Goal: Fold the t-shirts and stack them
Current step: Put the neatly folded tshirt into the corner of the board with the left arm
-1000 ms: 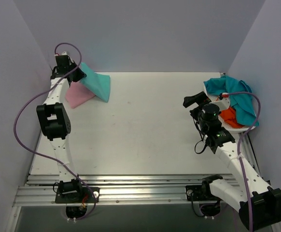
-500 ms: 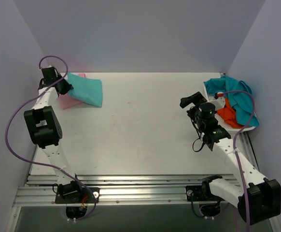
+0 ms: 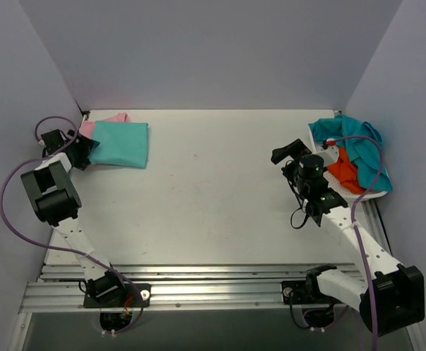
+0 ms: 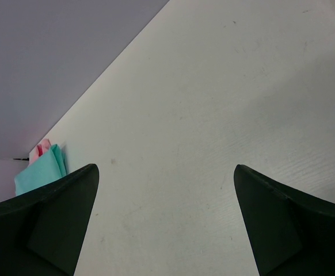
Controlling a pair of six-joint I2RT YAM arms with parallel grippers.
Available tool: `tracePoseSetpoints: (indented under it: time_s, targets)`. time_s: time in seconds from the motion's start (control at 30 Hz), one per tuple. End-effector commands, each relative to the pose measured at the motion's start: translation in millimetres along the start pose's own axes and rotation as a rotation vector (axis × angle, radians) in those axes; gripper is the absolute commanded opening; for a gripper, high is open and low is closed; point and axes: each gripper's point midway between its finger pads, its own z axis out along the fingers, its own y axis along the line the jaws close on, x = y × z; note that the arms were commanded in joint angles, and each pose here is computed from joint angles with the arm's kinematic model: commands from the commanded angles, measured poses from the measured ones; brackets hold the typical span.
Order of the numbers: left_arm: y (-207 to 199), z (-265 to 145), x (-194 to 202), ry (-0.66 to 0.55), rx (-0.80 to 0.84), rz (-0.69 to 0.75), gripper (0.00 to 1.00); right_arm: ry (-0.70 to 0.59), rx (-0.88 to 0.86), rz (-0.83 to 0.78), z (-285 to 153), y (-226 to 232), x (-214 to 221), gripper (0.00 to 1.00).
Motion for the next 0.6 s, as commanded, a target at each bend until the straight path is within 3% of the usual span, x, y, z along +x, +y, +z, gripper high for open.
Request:
tracePoseSetpoints:
  time_s: [0.0, 0.03, 0.1, 0.17, 0.23, 0.27, 0.3, 0.37, 0.4, 0.57]
  targets:
    - [-43, -35, -41, -0.101, 0.202, -0.101, 0.88, -0.021, -0.028, -0.023, 1, 10, -4, 0.98]
    - [-45, -41, -36, -0.103, 0.214, -0.101, 0.88, -0.026, -0.022, -0.024, 1, 9, -5, 0.98]
    - [-86, -74, -44, -0.168, 0.31, -0.04, 0.88, -0.039, -0.019, -0.03, -1, 11, -8, 0.98]
    - [-94, -95, -44, -0.221, 0.267, 0.024, 0.89, -0.044, -0.027, -0.035, -4, 16, -10, 0.99]
    - [-127, -136, -45, -0.297, 0.239, 0.114, 0.89, -0.053, -0.043, -0.041, -9, 23, -12, 0.99]
    - [-122, -148, -38, -0.287, 0.148, 0.172, 0.89, -0.05, -0.038, -0.044, -11, 24, -12, 0.99]
    - [-123, -175, -53, -0.404, 0.045, 0.191, 0.89, -0.052, -0.039, -0.045, -12, 25, -13, 0.99]
    - [-127, -196, -33, -0.424, -0.07, 0.275, 0.89, -0.053, -0.04, -0.049, -15, 28, -13, 0.99]
    - [-123, -218, -40, -0.51, -0.149, 0.277, 0.89, -0.051, -0.045, -0.05, -16, 30, -12, 0.99]
    - [-119, -238, 18, -0.47, -0.16, 0.345, 0.89, -0.019, -0.026, -0.077, -17, 33, -1, 0.99]
